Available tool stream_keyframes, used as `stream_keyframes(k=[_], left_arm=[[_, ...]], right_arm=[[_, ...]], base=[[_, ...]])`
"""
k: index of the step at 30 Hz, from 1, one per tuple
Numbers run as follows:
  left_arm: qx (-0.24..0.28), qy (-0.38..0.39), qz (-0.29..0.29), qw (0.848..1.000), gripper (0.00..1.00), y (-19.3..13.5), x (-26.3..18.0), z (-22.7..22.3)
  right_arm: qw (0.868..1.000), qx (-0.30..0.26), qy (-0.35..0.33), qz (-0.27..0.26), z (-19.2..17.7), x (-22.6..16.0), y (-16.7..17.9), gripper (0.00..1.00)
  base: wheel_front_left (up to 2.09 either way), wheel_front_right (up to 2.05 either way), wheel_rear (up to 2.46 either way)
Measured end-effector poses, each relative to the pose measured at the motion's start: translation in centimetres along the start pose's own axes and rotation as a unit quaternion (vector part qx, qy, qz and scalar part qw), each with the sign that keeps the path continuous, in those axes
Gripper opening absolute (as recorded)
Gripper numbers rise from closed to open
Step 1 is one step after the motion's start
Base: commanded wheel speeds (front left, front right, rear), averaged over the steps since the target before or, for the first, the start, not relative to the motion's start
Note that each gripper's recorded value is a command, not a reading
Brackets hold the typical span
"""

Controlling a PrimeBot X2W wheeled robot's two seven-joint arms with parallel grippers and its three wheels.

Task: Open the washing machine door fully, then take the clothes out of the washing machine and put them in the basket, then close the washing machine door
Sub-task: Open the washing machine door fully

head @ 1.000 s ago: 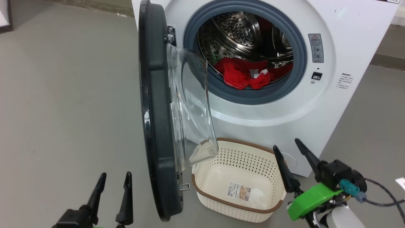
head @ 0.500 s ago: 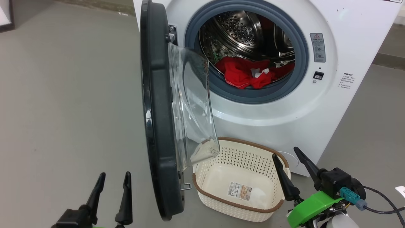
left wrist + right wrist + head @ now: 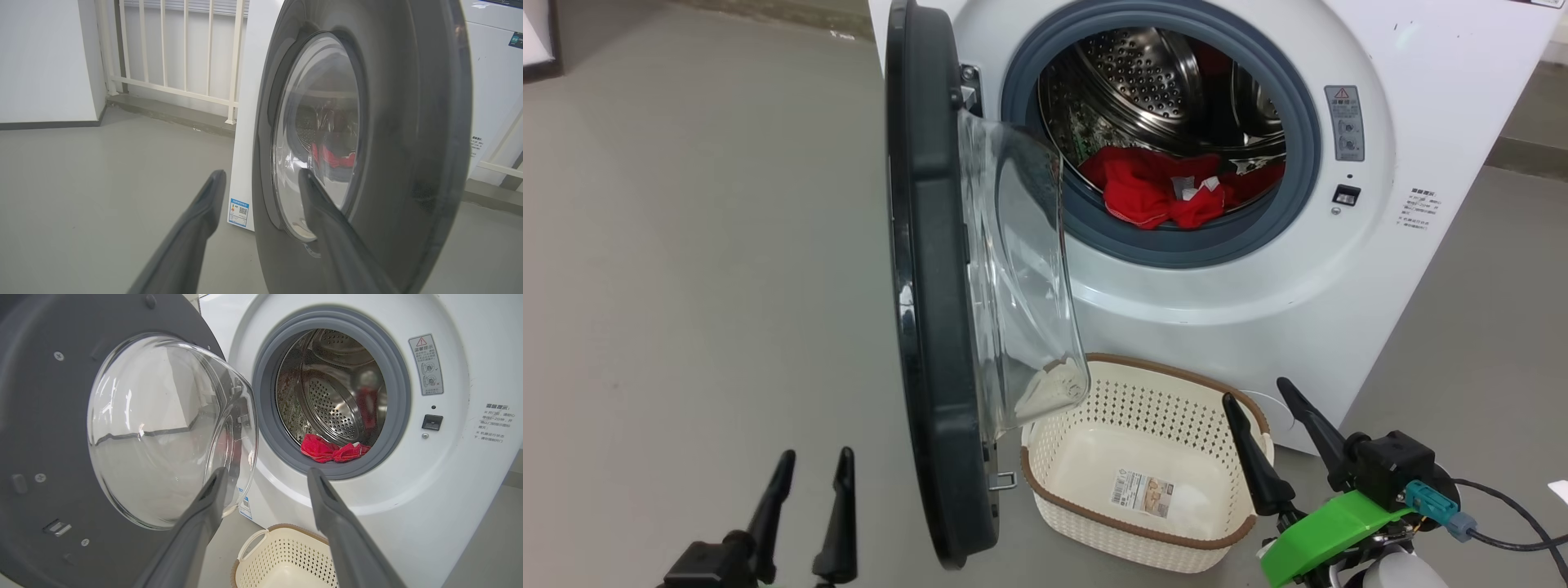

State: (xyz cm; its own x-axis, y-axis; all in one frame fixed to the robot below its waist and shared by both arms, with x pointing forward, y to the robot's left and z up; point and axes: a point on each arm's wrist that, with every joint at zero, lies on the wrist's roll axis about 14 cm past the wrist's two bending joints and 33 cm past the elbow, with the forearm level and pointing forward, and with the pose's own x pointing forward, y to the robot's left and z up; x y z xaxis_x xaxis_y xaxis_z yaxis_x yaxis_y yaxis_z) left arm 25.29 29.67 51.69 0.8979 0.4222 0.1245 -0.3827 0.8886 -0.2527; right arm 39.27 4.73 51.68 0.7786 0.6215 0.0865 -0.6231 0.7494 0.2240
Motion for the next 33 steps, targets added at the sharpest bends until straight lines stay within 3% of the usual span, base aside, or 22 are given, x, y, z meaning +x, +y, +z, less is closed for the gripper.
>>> stream_keyframes(k=[1,2,8,18,26,33], left_arm=[[0.000,0.000,0.000,1.000,0.21,0.0,0.0,0.0],[0.000,0.000,-0.002,1.000,0.00,-0.1,0.0,0.0],[0.001,-0.018,-0.008,1.000,0.00,-0.4,0.4,1.2],[0.020,-0.131,-0.019,0.991,0.00,-2.2,2.3,8.5],[0.003,-0.224,-0.080,0.971,0.00,-7.1,2.7,14.9],[-0.026,-0.228,-0.158,0.960,0.00,-12.1,2.0,16.2]], right_arm=[[1.000,0.000,0.000,0.001,0.0,0.0,0.0,1.00],[1.000,0.000,0.000,0.001,0.0,0.0,0.1,1.00],[1.000,0.000,-0.001,0.001,0.1,0.0,0.1,1.00],[1.000,0.003,-0.003,-0.002,0.2,0.0,-0.1,1.00],[1.000,0.004,0.002,-0.001,-0.2,-0.1,0.0,1.00],[1.000,0.006,0.004,-0.006,-0.3,-0.3,-0.4,1.00]], base=[[0.00,0.00,0.00],[0.00,0.00,0.00],[0.00,0.00,0.00],[0.00,0.00,0.00],[0.00,0.00,0.00],[0.00,0.00,0.00]])
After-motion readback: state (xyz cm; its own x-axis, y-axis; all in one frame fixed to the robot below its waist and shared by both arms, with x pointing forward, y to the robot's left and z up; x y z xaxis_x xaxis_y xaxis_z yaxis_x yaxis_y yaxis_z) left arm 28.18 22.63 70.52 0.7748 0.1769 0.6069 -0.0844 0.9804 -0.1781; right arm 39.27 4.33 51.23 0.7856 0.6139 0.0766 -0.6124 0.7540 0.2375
